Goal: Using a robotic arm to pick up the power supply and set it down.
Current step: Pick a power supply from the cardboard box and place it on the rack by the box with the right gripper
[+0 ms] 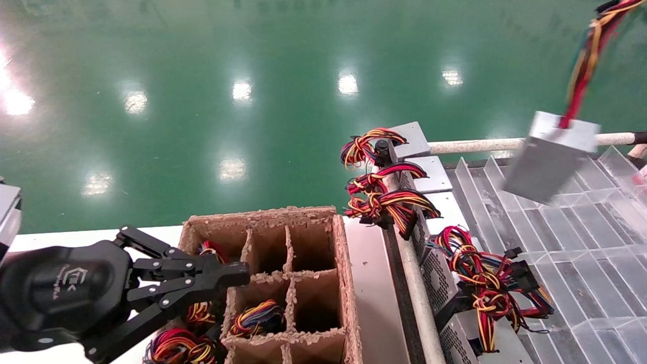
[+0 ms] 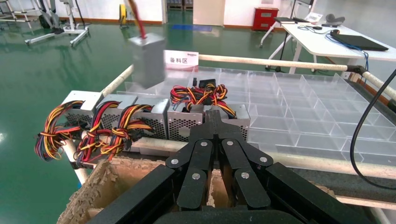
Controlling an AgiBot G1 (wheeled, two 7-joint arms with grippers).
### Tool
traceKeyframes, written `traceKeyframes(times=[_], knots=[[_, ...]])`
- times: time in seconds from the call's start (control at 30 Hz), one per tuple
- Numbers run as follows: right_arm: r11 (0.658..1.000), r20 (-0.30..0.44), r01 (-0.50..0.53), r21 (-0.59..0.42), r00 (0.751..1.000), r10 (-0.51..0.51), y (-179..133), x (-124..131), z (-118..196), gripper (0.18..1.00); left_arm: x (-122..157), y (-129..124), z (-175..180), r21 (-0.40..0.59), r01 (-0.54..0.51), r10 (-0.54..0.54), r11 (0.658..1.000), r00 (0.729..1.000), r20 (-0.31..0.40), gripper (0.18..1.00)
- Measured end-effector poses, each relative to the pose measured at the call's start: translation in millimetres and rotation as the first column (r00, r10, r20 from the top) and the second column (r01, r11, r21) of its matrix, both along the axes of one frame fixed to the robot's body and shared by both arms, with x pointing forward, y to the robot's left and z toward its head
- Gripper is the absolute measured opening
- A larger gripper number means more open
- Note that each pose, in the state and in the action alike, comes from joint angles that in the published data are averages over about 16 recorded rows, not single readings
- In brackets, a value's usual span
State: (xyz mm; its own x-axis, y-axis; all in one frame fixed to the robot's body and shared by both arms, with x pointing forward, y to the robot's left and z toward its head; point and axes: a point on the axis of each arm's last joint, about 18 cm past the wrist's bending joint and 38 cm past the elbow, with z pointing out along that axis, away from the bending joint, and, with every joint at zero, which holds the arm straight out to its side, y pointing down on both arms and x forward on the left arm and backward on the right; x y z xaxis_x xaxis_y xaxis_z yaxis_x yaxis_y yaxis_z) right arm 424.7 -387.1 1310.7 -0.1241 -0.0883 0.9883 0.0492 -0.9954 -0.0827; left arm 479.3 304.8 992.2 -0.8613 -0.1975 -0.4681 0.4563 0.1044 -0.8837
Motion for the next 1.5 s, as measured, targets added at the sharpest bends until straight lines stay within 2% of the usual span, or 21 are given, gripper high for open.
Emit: traceKeyframes(times=[0.27,0.67,1.13,1.5], knots=[[0.999,-0.029,-0.035,0.039,0.999,0.036,6,23,-13,0.236,0,0,0,0.000,0.000,0.000,1.000,1.000,0.000,0.192],[0.994,-0.030,-0.090,0.061,0.995,0.092,31,57,-21,0.235,0,0,0,0.000,0.000,0.000,1.000,1.000,0.000,0.192],[0.988,-0.050,-0.141,0.068,0.988,0.144,59,74,-25,0.235,0,0,0,0.000,0.000,0.000,1.000,1.000,0.000,0.192],[0.988,-0.065,-0.120,0.100,0.990,0.127,57,85,-33,0.235,0,0,0,0.000,0.000,0.000,1.000,1.000,0.000,0.192]])
